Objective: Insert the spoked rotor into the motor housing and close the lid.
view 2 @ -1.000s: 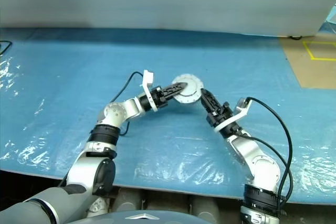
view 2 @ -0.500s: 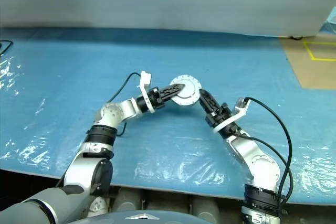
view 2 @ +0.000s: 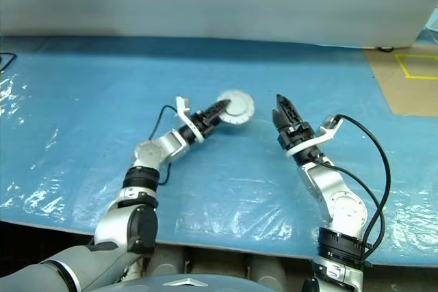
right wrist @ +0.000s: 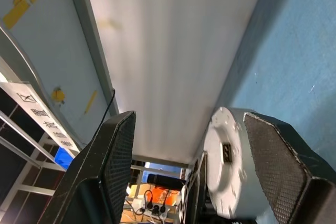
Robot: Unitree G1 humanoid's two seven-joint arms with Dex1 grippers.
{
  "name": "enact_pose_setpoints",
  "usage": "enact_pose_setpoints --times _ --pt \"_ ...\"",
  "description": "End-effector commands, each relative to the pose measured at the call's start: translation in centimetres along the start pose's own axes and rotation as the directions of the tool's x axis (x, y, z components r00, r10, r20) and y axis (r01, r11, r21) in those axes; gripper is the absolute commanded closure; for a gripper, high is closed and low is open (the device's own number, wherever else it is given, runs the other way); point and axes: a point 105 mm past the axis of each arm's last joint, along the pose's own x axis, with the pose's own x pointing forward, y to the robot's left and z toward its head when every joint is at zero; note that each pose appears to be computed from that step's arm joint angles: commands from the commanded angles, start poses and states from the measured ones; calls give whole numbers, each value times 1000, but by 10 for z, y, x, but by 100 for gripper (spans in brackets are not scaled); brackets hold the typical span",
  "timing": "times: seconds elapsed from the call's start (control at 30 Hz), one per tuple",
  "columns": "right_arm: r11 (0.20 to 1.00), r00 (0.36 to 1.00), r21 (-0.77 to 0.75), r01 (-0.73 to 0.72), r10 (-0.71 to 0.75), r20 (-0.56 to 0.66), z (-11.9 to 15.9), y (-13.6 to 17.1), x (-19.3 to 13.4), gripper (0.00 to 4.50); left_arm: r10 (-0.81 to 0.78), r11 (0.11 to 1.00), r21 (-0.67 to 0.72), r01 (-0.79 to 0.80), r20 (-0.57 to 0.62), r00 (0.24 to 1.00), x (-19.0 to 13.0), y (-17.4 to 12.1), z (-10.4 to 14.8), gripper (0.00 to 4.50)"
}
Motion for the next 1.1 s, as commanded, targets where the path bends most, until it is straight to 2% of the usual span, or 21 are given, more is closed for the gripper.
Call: enact_pose_setpoints --times 0.03,0.17,0.27,0.43,0.8,1.0,1.1 --pt "999 999 -10 -31 31 -18 -5 7 3 107 -32 996 86 11 242 970 3 -14 47 177" --pt "999 999 -26 -29 28 -41 -9 5 5 107 23 980 166 -105 438 899 -13 -5 84 177" --pt "999 998 -37 -27 24 -58 -11 4 6 107 73 947 214 -241 586 807 -36 6 113 177" --pt "998 994 -54 -23 17 -111 -19 0 10 107 114 900 210 -382 731 673 -72 17 140 177" --pt "997 979 -70 -40 24 -204 -26 -5 26 107 247 816 117 -565 814 526 -127 50 140 177" --pt "996 974 -79 -42 23 -225 -28 -8 29 107 289 746 114 -657 833 472 -142 57 139 177" --pt "996 971 -85 -39 18 -238 -31 -10 29 103 297 689 102 -717 863 408 -155 58 146 102"
